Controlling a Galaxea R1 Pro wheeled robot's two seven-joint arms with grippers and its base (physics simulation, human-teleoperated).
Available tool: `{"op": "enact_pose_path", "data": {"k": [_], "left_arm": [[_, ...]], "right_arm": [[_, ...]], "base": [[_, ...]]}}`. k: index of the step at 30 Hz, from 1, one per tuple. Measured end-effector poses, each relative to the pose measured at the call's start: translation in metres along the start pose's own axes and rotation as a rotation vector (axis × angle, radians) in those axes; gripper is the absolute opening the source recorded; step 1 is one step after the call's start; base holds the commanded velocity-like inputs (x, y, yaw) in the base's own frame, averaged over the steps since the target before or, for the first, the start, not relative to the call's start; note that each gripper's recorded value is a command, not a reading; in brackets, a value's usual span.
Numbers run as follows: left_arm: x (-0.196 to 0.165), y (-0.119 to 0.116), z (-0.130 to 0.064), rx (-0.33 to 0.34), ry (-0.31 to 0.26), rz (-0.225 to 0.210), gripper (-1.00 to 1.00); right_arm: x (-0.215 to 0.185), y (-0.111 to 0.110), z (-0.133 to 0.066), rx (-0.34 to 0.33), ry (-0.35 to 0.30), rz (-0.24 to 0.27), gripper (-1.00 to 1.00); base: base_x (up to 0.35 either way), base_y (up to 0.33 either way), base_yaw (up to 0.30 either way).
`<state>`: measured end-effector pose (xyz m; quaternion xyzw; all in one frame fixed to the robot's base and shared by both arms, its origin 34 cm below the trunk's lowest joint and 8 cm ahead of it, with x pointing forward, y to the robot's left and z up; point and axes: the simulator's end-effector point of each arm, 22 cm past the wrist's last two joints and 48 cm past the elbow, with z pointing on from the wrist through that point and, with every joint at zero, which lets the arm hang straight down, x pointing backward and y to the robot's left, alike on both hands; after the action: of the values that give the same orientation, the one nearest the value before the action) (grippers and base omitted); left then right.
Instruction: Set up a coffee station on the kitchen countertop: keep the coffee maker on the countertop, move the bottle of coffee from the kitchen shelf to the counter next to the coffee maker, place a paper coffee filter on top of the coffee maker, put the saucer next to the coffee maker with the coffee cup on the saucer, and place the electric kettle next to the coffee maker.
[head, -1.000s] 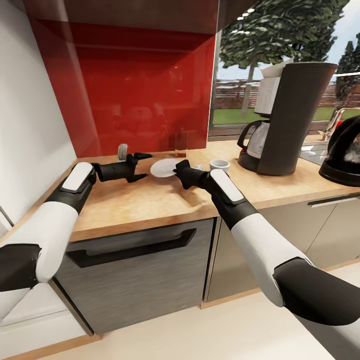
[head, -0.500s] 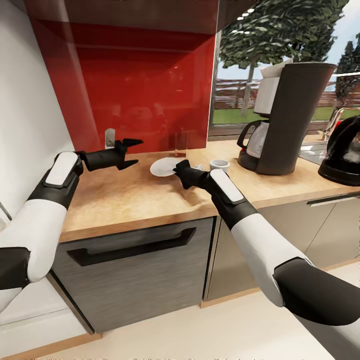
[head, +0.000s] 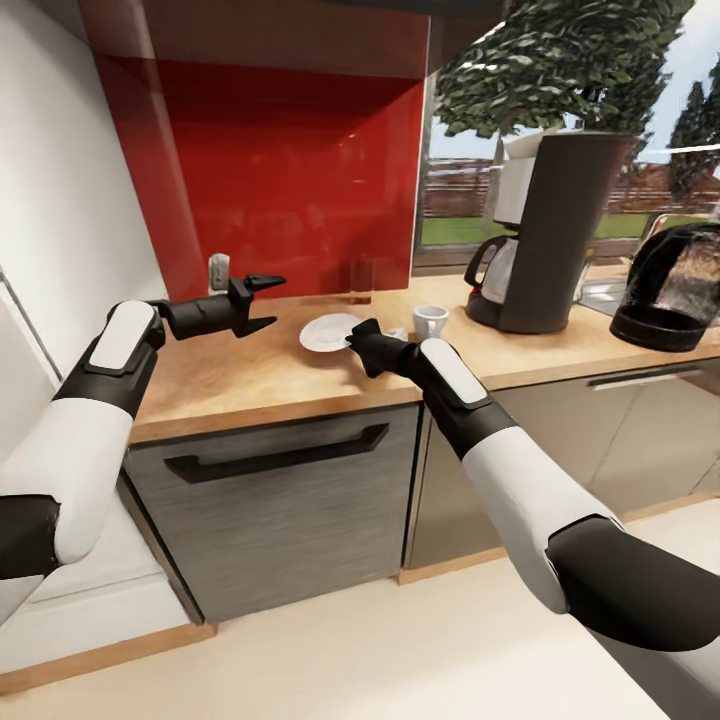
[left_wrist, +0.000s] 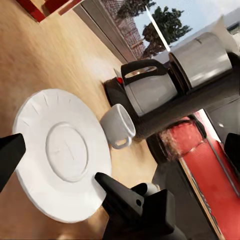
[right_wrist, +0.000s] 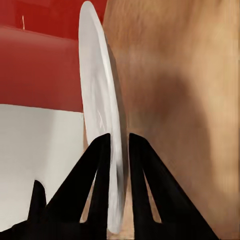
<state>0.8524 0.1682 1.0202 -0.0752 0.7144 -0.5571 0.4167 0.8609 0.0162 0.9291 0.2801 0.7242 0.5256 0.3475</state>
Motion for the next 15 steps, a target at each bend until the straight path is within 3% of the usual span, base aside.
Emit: {"op": "enact_pose_path", "data": {"k": [4,6,11,15], "left_arm": [[0.001,0.0,0.001,-0.001,0.002,0.002,1.0],[0.003,-0.001,0.002,-0.002,0.007,0.006,1.0],[0.0,-0.011,0.0,0.015,0.0,0.024,1.0],[-0.003,-0.021,-0.001,0.032,-0.007,0.045,1.0]], "right_arm": [[0.001,0.027,-0.006,-0.073,-0.002,-0.017,-1.0],[0.002,0.057,-0.015,-0.143,-0.006,-0.039,-1.0],[0.003,0.079,-0.023,-0.19,-0.01,-0.059,-1.0],[0.005,0.083,-0.026,-0.202,-0.007,-0.064,-1.0]], "base": [[-0.132,0.0,0.0],[-0.233,0.0,0.0],[-0.104,0.0,0.0],[-0.248,0.0,0.0]]}}
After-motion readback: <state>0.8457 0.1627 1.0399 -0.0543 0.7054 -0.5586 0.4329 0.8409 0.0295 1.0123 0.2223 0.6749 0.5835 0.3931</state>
